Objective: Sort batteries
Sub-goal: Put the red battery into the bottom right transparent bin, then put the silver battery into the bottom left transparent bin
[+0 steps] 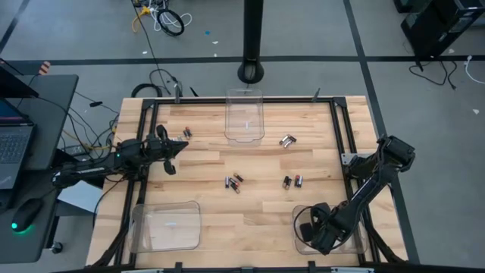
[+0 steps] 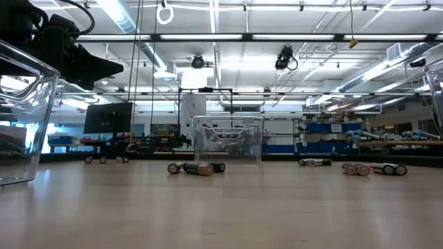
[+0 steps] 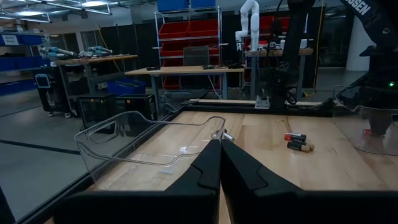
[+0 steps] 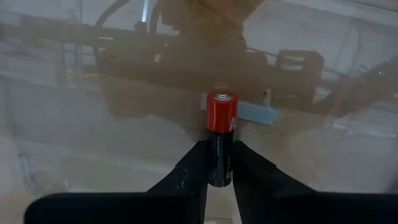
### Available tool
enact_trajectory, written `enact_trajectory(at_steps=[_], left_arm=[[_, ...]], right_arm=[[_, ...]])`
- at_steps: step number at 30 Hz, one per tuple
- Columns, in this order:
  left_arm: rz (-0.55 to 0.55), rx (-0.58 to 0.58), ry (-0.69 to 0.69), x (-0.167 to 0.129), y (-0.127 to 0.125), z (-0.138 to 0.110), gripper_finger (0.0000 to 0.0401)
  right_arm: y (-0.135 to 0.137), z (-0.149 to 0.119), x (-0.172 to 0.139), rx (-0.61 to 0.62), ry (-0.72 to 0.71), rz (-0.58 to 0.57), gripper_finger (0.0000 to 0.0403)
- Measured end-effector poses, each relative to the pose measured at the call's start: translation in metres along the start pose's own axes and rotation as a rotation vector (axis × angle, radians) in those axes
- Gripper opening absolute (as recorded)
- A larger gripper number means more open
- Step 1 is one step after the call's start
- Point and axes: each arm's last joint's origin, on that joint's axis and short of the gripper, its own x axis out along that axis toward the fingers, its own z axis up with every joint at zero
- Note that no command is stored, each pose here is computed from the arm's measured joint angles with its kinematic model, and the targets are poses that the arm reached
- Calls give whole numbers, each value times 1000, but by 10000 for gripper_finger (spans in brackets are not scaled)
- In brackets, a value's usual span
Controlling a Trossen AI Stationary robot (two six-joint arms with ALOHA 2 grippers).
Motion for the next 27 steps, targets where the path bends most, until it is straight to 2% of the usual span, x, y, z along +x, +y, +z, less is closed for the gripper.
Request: enact_trajectory(at_steps=[10, 18, 21, 23, 27], left_arm=[[0, 0, 0, 0, 0, 0, 17], [0, 0, 0, 0, 0, 0, 17], [0, 0, 0, 0, 0, 0, 17], [0, 0, 0, 0, 0, 0, 17], [0, 0, 0, 0, 0, 0, 17]], right_arm=[[4, -12, -11, -62, 134, -99, 130], [16, -15, -46, -138, 119, -154, 171], [24, -16, -66, -210, 130, -146, 181], [32, -19, -80, -298, 165, -110, 181], [44, -25, -107, -459, 224, -30, 148]])
